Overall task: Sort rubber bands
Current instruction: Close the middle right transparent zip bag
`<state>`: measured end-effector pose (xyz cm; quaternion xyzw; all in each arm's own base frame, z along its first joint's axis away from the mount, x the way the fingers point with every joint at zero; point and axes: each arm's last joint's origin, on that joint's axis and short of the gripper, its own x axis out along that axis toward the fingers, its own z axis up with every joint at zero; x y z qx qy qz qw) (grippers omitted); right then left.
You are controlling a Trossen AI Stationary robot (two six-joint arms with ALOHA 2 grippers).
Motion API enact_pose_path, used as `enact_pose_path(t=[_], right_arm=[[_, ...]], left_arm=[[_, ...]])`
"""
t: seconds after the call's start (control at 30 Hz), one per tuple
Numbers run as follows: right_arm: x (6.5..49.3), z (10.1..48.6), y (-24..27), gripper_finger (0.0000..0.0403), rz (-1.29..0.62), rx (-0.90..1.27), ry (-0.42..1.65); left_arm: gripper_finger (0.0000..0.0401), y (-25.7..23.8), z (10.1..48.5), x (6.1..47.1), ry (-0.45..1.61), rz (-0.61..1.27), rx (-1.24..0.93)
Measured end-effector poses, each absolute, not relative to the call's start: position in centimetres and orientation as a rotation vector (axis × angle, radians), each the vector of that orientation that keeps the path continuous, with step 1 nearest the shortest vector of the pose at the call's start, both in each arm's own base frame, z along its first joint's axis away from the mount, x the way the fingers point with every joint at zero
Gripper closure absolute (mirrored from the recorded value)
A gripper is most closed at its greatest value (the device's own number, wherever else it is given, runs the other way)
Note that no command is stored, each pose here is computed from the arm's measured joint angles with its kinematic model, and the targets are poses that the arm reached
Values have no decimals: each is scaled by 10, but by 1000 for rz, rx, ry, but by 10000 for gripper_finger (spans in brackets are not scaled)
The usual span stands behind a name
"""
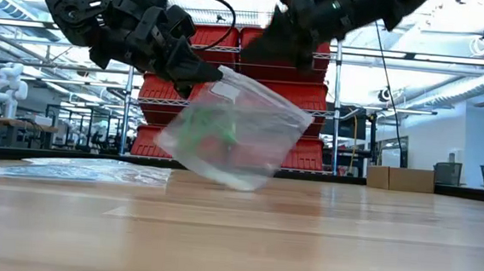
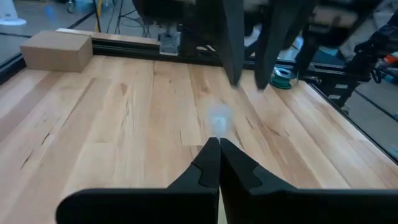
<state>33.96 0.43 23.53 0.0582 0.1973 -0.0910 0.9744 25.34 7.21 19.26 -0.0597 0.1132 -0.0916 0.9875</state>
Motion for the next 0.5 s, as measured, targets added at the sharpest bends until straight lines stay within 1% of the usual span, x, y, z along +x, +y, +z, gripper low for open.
enact_pose_path(t=[0.17, 0.27, 0.37, 0.5], right_arm=[[346, 253, 2, 299, -183, 99, 351], [347, 255, -3, 281, -195, 97, 366], [347, 252, -7, 277, -181, 97, 390], [351, 243, -10, 285, -170, 102, 415]], left_arm=[[399, 67, 193, 255, 227, -205, -110], [399, 67, 193, 255, 223, -205, -108], [400, 67, 193, 255, 223, -205, -107], [400, 67, 193, 255, 223, -205, -107]])
